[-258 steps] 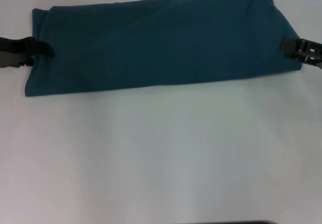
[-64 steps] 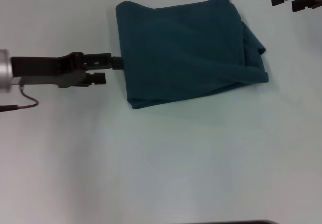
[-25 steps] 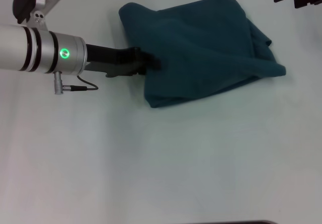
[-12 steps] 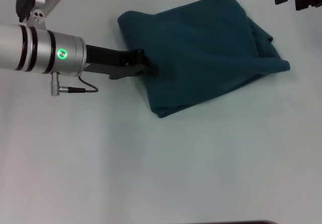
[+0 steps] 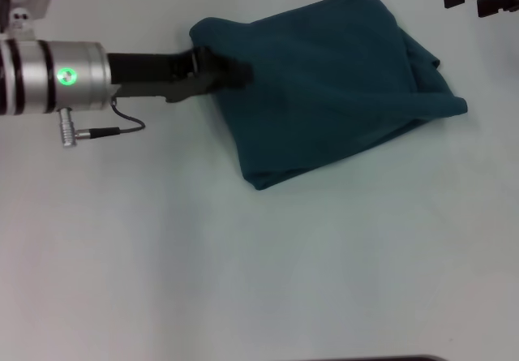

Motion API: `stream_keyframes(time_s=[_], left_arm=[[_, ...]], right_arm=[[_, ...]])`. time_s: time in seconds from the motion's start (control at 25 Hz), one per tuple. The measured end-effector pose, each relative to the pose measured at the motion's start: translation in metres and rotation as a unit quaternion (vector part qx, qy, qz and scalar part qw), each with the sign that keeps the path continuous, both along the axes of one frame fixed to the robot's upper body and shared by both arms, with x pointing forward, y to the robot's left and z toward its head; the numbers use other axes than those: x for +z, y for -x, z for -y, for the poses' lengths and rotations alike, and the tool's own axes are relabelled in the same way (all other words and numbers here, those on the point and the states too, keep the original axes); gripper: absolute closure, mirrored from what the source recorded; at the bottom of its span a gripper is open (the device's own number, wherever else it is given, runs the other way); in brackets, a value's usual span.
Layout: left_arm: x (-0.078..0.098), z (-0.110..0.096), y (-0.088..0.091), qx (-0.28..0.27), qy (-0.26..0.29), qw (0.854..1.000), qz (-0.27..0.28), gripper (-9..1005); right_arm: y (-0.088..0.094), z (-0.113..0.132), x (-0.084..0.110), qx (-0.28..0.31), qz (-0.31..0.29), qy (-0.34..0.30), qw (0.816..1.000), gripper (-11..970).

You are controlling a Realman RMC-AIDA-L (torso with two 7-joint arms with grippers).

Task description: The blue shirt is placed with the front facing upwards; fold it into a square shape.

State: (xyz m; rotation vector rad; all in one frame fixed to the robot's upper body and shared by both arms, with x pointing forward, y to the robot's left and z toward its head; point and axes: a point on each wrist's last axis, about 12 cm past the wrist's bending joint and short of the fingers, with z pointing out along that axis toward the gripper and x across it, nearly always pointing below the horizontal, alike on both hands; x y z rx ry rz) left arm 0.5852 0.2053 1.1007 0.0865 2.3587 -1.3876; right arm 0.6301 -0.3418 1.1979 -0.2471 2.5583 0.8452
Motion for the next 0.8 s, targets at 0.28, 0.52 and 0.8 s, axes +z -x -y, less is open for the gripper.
stream_keyframes(time_s=[0.28,0.52,0.8], left_arm=[[-0.004,-0.016,0.004,0.03,0.019,0.999,-0.024,831],[-0.012,-0.008,0.007,0.022,-0.01,0.998,-0.055,553],[-0.02,0.006,0.001,0.039,-0.047,0.996,-0.071,160]], right_arm=[[-0.001,0.0,0.001,0.001,0.003,0.0,1.0,63],[-0.001,-0.001,0.002,0.001,0.004,0.0,1.0,63],[-0.002,-0.003,0.003,0.003,0.005,-0.001,1.0,63]])
